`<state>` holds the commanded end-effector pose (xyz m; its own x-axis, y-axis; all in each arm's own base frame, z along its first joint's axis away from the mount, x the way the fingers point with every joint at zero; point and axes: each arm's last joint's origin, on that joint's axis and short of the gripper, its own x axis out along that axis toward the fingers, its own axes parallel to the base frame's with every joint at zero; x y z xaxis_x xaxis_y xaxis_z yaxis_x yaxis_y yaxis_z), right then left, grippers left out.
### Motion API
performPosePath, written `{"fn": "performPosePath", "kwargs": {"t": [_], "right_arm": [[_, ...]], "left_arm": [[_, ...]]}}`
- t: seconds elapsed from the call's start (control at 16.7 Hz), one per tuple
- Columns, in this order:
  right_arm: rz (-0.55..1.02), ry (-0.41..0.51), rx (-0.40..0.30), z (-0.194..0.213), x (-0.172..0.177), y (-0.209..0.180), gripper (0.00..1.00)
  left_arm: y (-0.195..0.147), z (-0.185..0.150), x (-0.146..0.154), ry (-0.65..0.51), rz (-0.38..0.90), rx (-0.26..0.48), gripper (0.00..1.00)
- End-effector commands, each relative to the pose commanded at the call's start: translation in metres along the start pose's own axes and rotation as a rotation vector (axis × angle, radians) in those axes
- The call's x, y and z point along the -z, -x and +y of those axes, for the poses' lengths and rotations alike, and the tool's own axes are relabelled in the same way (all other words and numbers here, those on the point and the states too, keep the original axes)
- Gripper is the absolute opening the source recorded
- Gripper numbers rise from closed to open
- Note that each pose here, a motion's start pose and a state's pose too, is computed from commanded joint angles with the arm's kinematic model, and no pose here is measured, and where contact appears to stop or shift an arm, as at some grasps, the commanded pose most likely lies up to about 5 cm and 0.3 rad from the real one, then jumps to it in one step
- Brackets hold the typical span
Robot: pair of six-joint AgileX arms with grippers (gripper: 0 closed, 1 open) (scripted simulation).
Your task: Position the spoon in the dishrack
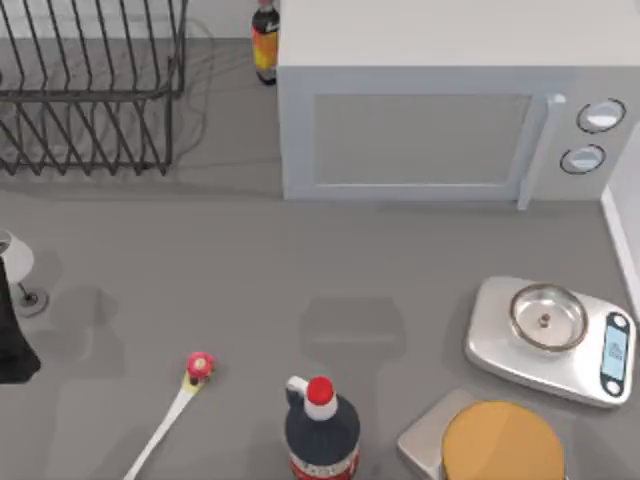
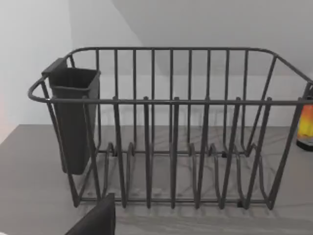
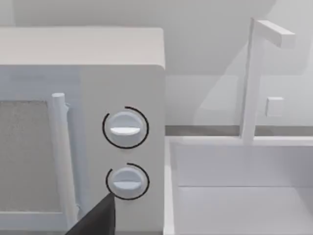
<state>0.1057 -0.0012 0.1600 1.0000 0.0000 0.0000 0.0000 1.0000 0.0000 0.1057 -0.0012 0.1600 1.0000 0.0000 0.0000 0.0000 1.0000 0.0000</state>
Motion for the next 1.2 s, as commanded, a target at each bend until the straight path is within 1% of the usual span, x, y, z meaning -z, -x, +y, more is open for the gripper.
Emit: {"fn": "performPosePath", "kwargs": {"t": [0.12,0.24,0.36,0.48,0.6,0.72,0.96,1.08,1.2], "right_arm": [[0.000,0.000,0.000,0.000,0.000,0.000,1.00],[0.000,0.000,0.000,0.000,0.000,0.000,1.00],[0.000,0.000,0.000,0.000,0.000,0.000,1.00],[0.000,0.000,0.000,0.000,0.000,0.000,1.00],[0.000,0.000,0.000,0.000,0.000,0.000,1.00],[0.000,0.000,0.000,0.000,0.000,0.000,1.00],[0.000,0.000,0.000,0.000,0.000,0.000,1.00],[0.000,0.000,0.000,0.000,0.000,0.000,1.00],[0.000,0.000,0.000,0.000,0.000,0.000,1.00]], "left_arm": [[0.000,0.000,0.000,0.000,0.001,0.001,1.00],[0.000,-0.002,-0.005,0.003,0.033,0.020,1.00],[-0.002,-0.006,-0.015,0.007,0.108,0.056,1.00],[-0.006,-0.011,-0.026,0.007,0.227,0.102,1.00],[-0.015,-0.019,-0.037,-0.003,0.394,0.153,1.00],[-0.029,-0.030,-0.043,-0.030,0.600,0.205,1.00],[-0.063,-0.061,-0.045,-0.129,1.019,0.292,1.00],[-0.077,-0.078,-0.044,-0.189,1.185,0.322,1.00],[-0.089,-0.096,-0.041,-0.248,1.321,0.343,1.00]]}}
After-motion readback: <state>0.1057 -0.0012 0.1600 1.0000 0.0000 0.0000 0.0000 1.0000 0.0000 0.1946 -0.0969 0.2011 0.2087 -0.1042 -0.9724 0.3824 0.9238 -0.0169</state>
